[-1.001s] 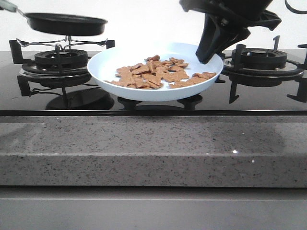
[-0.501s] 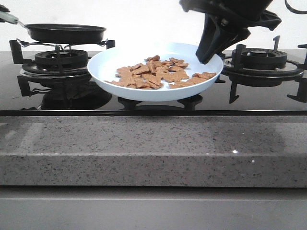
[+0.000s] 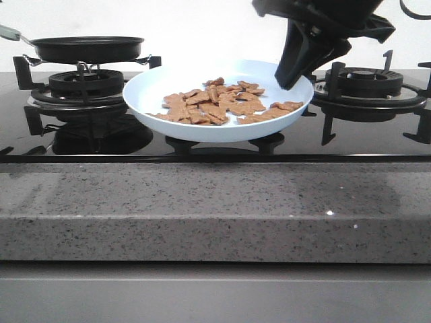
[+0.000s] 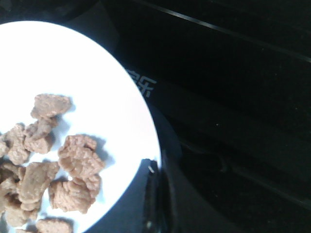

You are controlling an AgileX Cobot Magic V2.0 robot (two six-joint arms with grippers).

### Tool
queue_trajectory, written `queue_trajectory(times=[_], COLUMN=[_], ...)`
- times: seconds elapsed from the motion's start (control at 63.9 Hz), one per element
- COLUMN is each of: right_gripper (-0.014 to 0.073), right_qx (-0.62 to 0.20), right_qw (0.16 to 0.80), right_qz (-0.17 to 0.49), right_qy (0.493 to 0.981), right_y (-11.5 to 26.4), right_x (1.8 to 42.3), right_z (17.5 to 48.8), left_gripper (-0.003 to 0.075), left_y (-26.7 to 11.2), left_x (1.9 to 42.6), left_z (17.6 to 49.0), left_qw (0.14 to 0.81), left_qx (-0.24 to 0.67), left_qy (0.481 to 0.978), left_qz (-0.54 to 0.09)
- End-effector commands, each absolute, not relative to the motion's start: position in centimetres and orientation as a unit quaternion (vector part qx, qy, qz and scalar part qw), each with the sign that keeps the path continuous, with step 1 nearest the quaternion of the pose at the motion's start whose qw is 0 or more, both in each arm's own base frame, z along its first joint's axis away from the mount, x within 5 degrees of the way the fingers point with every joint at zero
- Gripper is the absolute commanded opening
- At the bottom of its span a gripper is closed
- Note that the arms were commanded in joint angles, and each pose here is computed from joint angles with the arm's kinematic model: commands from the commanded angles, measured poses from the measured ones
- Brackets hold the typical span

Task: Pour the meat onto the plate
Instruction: 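Return the empty pan to its burner with the left gripper and release it, then lower the plate of meat back between the burners with the right gripper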

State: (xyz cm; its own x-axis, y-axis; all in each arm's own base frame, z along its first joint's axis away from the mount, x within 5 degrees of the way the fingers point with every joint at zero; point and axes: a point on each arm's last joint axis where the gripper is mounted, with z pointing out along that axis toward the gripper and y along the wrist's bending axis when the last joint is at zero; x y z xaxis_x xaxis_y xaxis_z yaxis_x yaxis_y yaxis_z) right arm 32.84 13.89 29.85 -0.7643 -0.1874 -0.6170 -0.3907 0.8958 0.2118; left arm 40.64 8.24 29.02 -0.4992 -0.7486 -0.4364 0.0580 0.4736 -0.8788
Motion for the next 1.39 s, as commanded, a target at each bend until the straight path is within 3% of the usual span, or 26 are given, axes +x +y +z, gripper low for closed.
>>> queue_trajectory(times=[0.0, 0.203, 0.438, 0.688, 0.814, 0.97, 1.236, 1.377], right_gripper=[-0.0068, -0.0068, -0.0068, -0.0068, -0.0068, -0.0068, -0.0068, -0.0068], right_qx=[-0.159, -0.159, -0.159, -0.159, -0.159, -0.159, -0.159, -0.159], right_qw=[0.35, 0.35, 0.349, 0.349, 0.349, 0.349, 0.349, 0.349], right_qz=[0.17, 0.17, 0.17, 0.17, 0.17, 0.17, 0.17, 0.17], right_qy=[0.907, 0.907, 0.907, 0.907, 0.907, 0.907, 0.907, 0.907], right_y=[13.8, 13.8, 13.8, 13.8, 13.8, 13.8, 13.8, 13.8], right_x=[32.6, 32.6, 32.6, 32.6, 32.6, 32.6, 32.6, 32.6], right_z=[32.1, 32.1, 32.1, 32.1, 32.1, 32.1, 32.1, 32.1], left_gripper=[0.0497, 0.0494, 0.0494, 0.0494, 0.0492, 0.0492, 0.0492, 0.0492], left_y=[8.0, 7.2, 6.1, 0.2, -2.1, -3.6, -2.9, -1.8], left_x=[38.9, 35.6, 29.9, 24.4, 21.8, 18.0, 12.9, 11.0], left_z=[33.9, 37.9, 42.8, 46.3, 45.6, 42.4, 36.9, 35.5], left_qw=[0.487, 0.515, 0.544, 0.572, 0.551, 0.516, 0.456, 0.454], left_qx=[-0.178, -0.076, -0.038, 0.063, 0.094, 0.114, 0.12, 0.107], left_qy=[0.721, 0.78, 0.82, 0.809, 0.823, 0.847, 0.882, 0.884], left_qz=[-0.459, -0.349, -0.176, -0.124, -0.099, -0.058, -0.007, 0.015])
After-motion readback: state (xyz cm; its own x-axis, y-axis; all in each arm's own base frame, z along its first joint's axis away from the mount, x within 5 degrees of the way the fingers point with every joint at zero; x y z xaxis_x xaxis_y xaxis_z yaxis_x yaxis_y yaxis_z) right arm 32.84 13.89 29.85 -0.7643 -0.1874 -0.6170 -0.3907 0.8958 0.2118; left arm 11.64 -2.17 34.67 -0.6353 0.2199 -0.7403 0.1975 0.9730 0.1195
